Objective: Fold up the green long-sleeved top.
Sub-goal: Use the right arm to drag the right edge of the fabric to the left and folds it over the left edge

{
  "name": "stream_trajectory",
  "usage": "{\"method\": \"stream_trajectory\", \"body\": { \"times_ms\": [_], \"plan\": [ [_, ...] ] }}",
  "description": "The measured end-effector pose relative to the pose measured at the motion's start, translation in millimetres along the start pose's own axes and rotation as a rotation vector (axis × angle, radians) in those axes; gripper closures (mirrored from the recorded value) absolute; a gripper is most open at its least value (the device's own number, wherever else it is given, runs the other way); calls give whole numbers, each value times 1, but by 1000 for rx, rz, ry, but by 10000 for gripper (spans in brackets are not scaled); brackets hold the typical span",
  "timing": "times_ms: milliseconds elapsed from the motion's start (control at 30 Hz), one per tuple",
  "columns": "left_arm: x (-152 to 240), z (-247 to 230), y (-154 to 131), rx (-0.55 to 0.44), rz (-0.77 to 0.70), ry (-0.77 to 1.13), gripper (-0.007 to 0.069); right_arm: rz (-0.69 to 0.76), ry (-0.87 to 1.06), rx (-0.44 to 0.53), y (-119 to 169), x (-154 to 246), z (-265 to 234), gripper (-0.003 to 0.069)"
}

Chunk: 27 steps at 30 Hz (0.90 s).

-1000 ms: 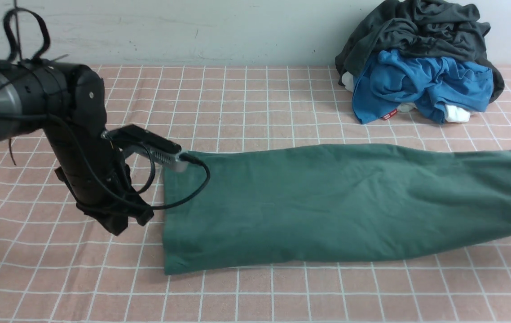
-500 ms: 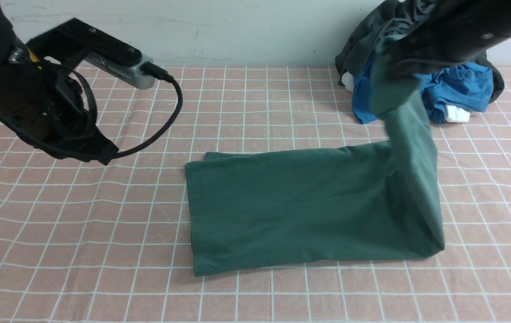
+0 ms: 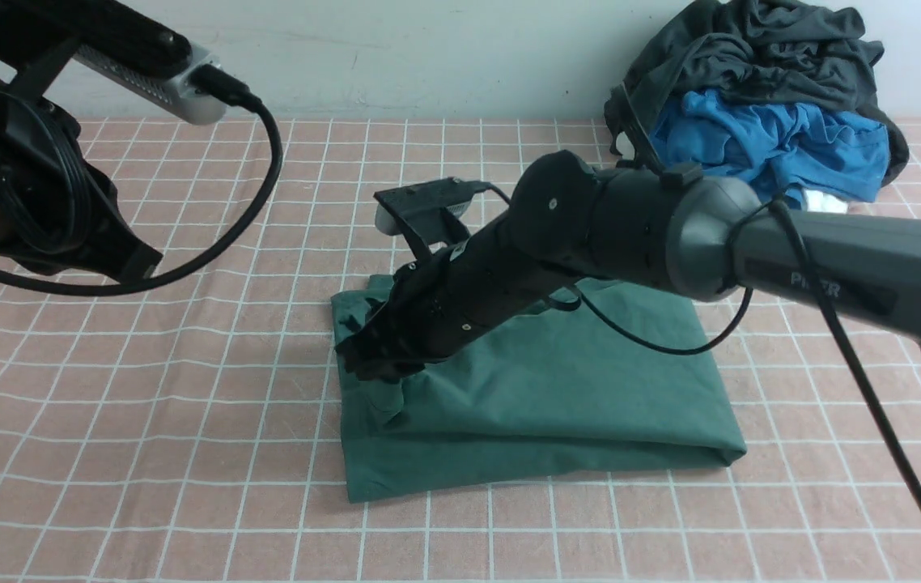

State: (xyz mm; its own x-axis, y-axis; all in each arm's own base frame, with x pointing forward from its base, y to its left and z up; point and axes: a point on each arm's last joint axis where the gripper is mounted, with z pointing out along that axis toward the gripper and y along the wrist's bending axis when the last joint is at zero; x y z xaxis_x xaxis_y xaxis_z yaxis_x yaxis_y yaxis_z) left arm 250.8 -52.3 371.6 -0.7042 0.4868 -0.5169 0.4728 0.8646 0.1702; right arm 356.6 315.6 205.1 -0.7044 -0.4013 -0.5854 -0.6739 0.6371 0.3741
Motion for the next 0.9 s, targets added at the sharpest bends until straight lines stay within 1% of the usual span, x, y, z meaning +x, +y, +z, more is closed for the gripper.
{"method": "stream_trajectory", "body": {
  "times_ms": [67, 100, 133, 200, 233, 267, 300, 333, 367, 400, 500, 567, 633, 667, 733, 900],
  "plan": [
    [1, 1, 0, 2, 0, 6, 629, -4, -25, -28, 2, -4, -4, 490],
    [1, 2, 0, 2, 0, 7, 629, -16, -36, -43, 4, -8, -10, 436],
    [1, 2, 0, 1, 0, 4, 629, -33, -40, -56, 5, -11, -16, 399],
    [1, 2, 0, 0, 0, 2, 629, -72, -38, -64, 3, -17, -29, 323],
    [1, 2, 0, -2, 1, 1, 629, -106, -40, -52, -1, -23, -42, 284],
    [1, 2, 0, -2, 1, 1, 629, -133, -30, -32, -4, -25, -49, 267],
    [1, 2, 0, -2, 1, 1, 629, -138, -27, -29, -5, -26, -51, 263],
    [1, 2, 0, -4, 2, 1, 629, -158, 4, 35, -17, -27, -62, 244],
    [1, 2, 0, -4, 2, -1, 629, -155, 22, 60, -21, -26, -65, 241],
    [0, 2, 0, -5, 2, -3, 629, -149, 62, 112, -29, -23, -67, 237],
    [0, 2, 0, -6, 2, -6, 629, -100, 190, 207, -44, -9, -59, 235],
    [0, 2, 0, -7, 2, -9, 629, -74, 284, 244, -50, 3, -45, 235],
    [0, 2, 0, -7, 2, -9, 629, -69, 324, 250, -52, 10, -34, 235],
    [-1, 2, 1, -9, 2, -14, 629, -68, 375, 248, -50, 18, -20, 235],
    [-1, 2, 1, -11, 2, -19, 629, -86, 412, 242, -45, 26, -2, 235],
    [1, 4, 0, -7, -10, -13, 629, -128, 381, 251, -34, 23, 1, 235]
  ]
}}
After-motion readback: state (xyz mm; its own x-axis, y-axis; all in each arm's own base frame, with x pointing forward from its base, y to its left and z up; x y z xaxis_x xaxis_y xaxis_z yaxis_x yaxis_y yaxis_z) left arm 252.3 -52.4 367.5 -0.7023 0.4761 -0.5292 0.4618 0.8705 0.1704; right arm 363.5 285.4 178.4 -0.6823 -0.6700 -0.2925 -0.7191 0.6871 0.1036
